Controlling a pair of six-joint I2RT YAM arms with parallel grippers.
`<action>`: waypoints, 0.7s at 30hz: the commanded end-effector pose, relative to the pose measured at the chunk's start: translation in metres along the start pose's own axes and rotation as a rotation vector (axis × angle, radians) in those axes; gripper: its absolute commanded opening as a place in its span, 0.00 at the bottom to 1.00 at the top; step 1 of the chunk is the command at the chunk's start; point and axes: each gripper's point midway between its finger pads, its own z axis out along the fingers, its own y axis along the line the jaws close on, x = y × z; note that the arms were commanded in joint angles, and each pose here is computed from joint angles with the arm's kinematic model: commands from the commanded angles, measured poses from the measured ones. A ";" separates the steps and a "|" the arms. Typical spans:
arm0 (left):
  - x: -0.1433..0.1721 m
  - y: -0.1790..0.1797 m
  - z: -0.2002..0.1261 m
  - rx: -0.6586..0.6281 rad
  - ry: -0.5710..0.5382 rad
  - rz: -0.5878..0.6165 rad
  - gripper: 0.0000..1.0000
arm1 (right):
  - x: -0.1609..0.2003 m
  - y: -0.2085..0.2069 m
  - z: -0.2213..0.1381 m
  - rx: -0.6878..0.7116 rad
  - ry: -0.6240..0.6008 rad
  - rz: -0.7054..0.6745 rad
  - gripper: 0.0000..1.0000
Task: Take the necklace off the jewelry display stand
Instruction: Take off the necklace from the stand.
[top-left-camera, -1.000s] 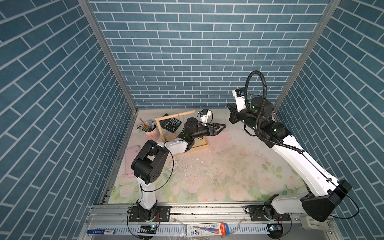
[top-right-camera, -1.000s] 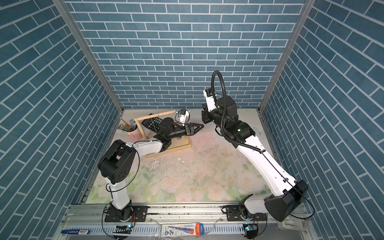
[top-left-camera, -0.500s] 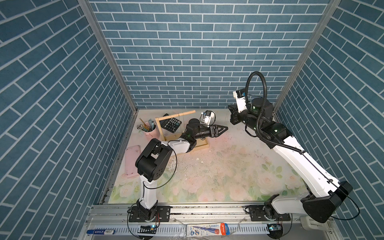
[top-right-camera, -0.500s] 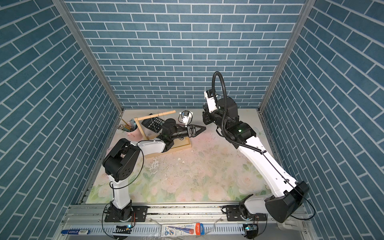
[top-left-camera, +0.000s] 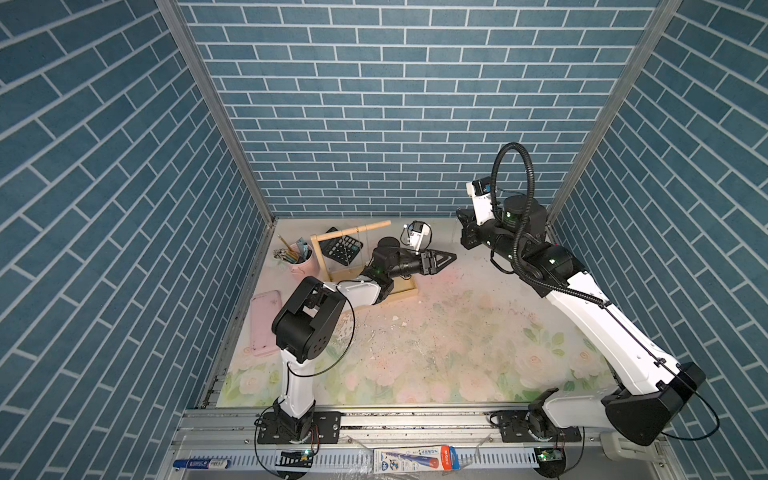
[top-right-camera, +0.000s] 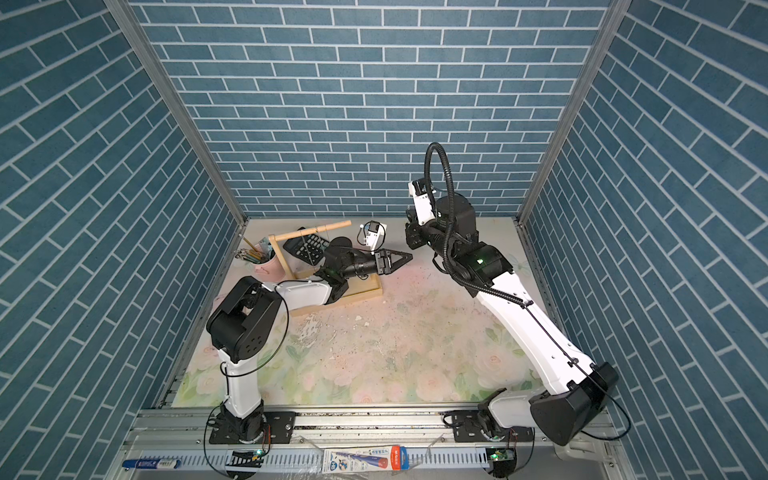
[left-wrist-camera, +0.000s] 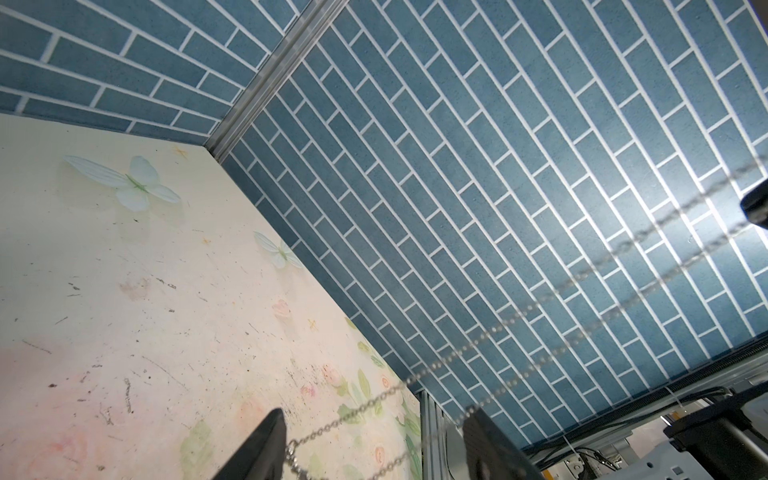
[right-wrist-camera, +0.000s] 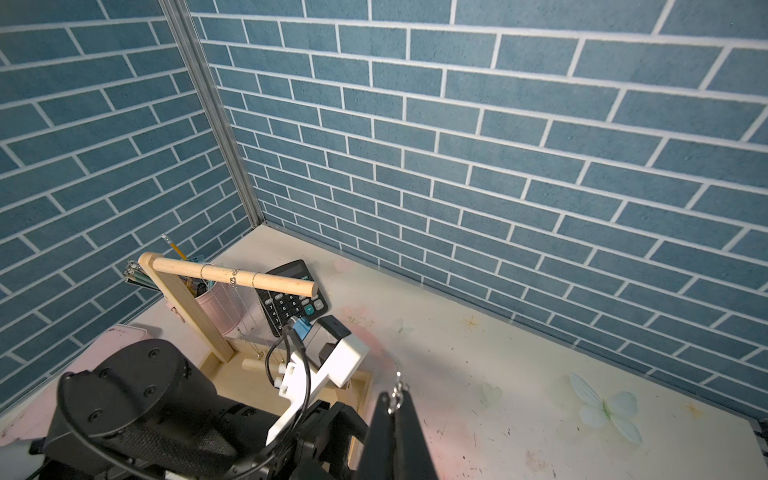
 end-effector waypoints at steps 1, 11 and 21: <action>-0.003 -0.005 0.006 0.031 0.000 0.041 0.69 | -0.008 0.001 -0.007 -0.010 -0.027 -0.007 0.00; -0.001 -0.001 0.005 0.013 0.004 0.049 0.71 | -0.010 0.002 -0.007 -0.020 -0.029 -0.004 0.00; -0.003 0.004 0.002 0.005 -0.001 0.050 0.74 | -0.012 0.004 -0.007 -0.032 -0.028 -0.002 0.00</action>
